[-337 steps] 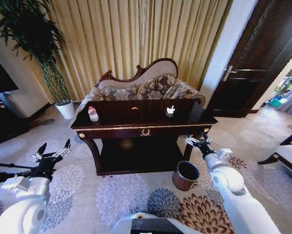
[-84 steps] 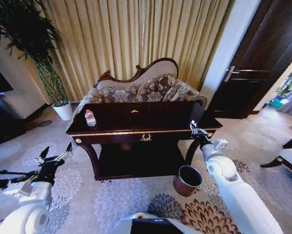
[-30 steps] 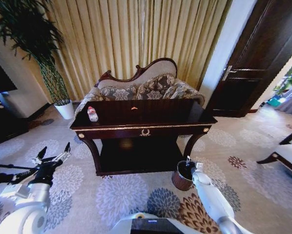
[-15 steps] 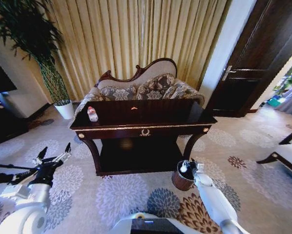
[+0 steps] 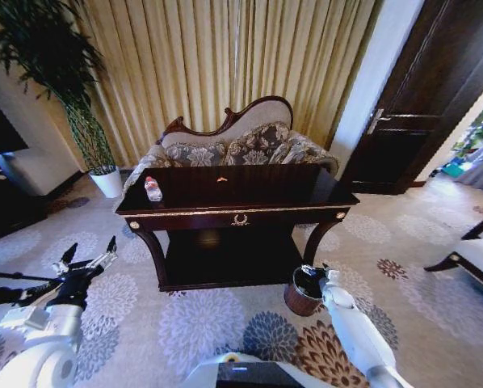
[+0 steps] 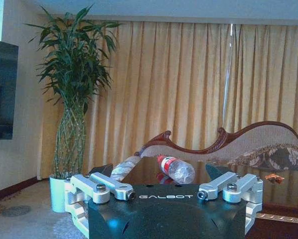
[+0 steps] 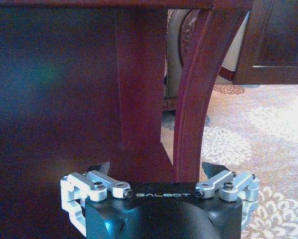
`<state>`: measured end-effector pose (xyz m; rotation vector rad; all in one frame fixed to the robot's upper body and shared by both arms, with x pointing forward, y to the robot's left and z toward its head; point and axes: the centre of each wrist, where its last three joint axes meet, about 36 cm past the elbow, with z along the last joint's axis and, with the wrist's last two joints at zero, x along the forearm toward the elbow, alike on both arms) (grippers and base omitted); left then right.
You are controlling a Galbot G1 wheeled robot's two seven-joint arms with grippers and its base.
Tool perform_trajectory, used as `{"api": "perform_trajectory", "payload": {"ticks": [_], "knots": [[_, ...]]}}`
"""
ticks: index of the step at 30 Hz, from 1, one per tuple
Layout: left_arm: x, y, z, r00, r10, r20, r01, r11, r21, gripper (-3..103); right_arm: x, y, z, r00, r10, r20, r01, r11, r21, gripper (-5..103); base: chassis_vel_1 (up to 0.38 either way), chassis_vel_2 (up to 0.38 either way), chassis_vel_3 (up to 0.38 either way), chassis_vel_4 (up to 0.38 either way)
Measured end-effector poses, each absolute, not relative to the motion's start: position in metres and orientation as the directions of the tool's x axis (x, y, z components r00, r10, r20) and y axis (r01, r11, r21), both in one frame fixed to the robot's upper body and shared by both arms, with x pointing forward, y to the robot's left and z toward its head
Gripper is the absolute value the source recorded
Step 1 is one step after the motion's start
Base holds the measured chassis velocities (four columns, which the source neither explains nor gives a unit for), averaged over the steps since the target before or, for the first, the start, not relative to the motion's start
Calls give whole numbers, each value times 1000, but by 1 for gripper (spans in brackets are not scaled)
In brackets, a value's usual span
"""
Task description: Move to the front of the table and place the trash on the table into the trash bin.
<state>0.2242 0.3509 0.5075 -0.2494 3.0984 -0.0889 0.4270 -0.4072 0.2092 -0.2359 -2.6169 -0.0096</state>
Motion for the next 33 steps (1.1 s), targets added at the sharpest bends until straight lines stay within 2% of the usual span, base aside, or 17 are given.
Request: {"api": "perform_trajectory", "payload": {"ticks": [7,18,24,27,30,33], "knots": [[224,351,507,-987,-161,-26,-159,985,-62,100,427,-404,236,-878,145,457,174,985,21,100,0,0,0,0],[226,352,505,-987,-158,-27,-156,986,-64,100,426,-402,312,-950,127,287,152,986,66,100,0,0,0,0],[228,351,505,-987,-158,-32,-155,986,-67,100,414,-366,390,-989,46,144,58,995,79,100,0,0,0,0],[228,351,506,-987,-158,-32,-156,985,-67,100,411,-360,404,-992,36,123,45,996,73,100,0,0,0,0],[228,351,507,-986,-160,-36,-158,985,-66,100,394,-338,455,-999,2,43,4,999,50,100,0,0,0,0],[228,351,508,-986,-160,-38,-158,985,-66,100,391,-334,463,-1000,-1,30,0,999,47,100,0,0,0,0]]}}
